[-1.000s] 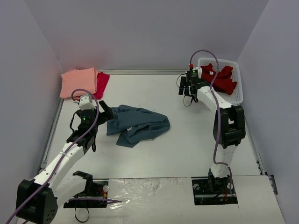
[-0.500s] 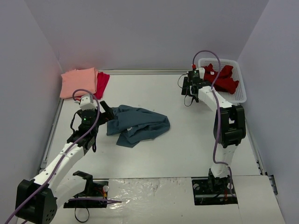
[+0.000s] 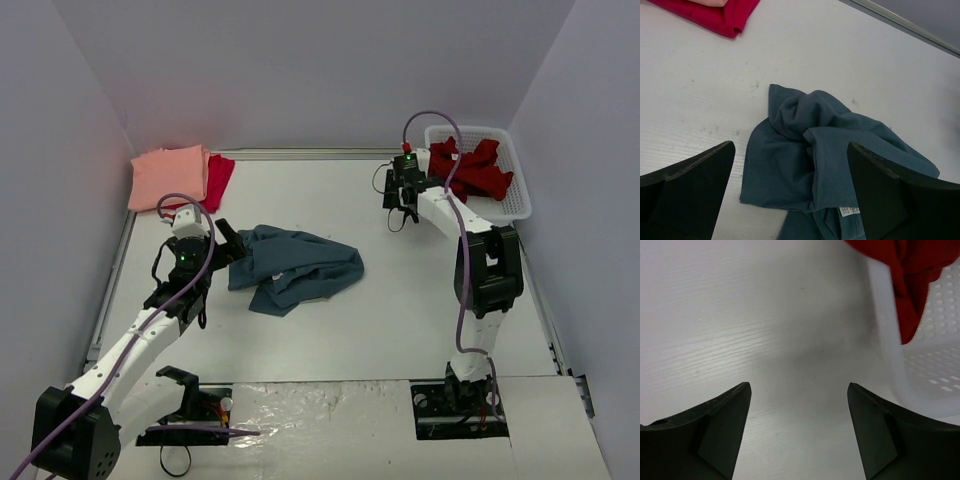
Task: Fold and stack the t-shirts
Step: Flatten out the tshirt
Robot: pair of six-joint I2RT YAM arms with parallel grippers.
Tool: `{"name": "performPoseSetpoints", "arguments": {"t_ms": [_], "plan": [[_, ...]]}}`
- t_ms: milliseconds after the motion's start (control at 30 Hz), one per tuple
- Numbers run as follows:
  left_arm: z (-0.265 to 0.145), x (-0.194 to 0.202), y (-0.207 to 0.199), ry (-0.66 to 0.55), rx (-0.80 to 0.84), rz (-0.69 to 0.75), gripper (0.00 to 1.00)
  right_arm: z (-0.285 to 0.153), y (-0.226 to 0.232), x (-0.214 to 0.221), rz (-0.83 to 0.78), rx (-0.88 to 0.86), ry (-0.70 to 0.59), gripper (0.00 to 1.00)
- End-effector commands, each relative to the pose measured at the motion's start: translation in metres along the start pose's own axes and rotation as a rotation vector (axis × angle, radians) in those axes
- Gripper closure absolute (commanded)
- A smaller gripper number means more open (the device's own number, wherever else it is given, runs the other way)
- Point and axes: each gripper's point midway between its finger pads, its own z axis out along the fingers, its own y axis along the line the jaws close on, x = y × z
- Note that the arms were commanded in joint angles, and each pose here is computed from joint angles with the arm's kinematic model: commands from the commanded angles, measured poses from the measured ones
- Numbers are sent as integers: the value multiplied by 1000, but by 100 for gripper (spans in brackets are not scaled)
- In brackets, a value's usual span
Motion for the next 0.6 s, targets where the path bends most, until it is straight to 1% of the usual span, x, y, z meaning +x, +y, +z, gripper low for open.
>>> {"name": "performPoseSetpoints", "arguments": {"t_ms": [0, 67, 233, 267, 367, 400, 433, 500, 567], "plan": [[-2, -10, -2, -35, 3, 6, 6, -46, 48, -6, -83, -159, -36, 26], [-2, -6, 0, -26, -5, -3, 6, -69, 76, -2, -141, -235, -50, 26], [-6, 11, 13, -12, -41, -44, 6, -113, 124, 13, -226, -446, -44, 27], [-10, 10, 17, -22, -48, -53, 6, -131, 141, 17, -258, -518, -51, 28], [-20, 4, 26, -61, -81, -74, 6, -153, 160, 19, -331, -585, -82, 28], [-22, 1, 28, -71, -92, -82, 6, -168, 177, 26, -365, -663, -77, 28], [-26, -4, 30, -92, -104, -90, 6, -173, 184, 29, -395, -693, -79, 29], [-30, -5, 36, -94, -129, -106, 6, -188, 204, 43, -450, -767, -72, 30], [-35, -8, 40, -114, -150, -123, 6, -193, 220, 52, -495, -803, -69, 30]]}}
